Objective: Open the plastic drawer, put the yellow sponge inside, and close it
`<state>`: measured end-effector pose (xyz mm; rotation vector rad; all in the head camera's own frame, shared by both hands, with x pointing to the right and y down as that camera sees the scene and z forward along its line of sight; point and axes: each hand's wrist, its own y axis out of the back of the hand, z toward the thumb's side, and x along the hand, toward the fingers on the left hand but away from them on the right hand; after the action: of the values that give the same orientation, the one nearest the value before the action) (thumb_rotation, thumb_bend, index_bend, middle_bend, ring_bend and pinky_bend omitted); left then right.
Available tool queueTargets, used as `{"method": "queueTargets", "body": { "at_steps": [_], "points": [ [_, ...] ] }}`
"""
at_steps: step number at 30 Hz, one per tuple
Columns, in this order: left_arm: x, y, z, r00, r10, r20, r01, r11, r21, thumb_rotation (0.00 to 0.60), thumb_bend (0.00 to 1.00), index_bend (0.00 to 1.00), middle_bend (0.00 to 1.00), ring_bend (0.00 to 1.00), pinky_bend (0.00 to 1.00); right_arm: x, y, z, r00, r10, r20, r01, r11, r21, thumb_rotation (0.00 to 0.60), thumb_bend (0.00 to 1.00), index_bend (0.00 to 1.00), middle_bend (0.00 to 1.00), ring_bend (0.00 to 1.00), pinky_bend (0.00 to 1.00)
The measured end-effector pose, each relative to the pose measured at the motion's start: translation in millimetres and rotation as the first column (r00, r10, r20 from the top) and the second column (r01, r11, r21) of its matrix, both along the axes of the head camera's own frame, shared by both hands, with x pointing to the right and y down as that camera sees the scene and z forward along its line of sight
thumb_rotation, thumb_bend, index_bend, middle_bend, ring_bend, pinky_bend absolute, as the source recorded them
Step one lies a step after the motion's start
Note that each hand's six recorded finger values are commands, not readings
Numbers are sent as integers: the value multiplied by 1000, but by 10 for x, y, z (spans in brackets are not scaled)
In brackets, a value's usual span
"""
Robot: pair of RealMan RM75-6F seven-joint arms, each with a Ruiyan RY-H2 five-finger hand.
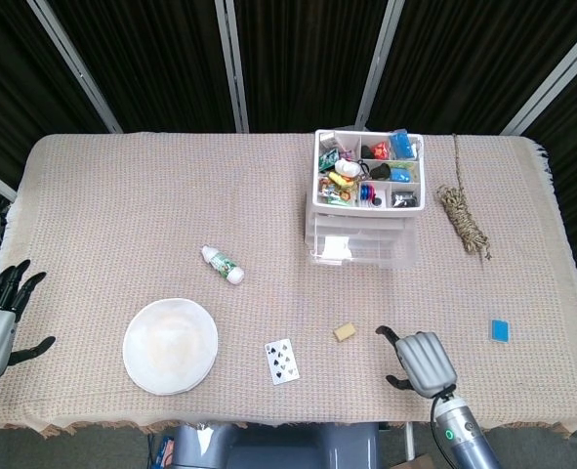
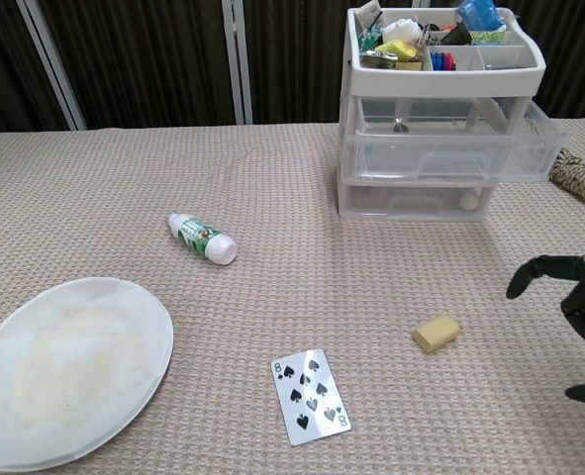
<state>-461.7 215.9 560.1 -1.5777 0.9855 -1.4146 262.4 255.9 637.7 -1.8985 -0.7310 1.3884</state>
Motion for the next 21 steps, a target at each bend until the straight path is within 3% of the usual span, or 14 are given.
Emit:
{"method": "queueTargets", "body": {
  "at_steps": [21],
  "points": [
    [-22, -15, -7, 1000, -15, -9, 15, 1000, 4, 600, 169, 125, 0, 0, 0, -457, -216, 466, 996, 85, 18, -85, 996, -5, 600, 126, 390, 785, 780, 647]
  ]
}}
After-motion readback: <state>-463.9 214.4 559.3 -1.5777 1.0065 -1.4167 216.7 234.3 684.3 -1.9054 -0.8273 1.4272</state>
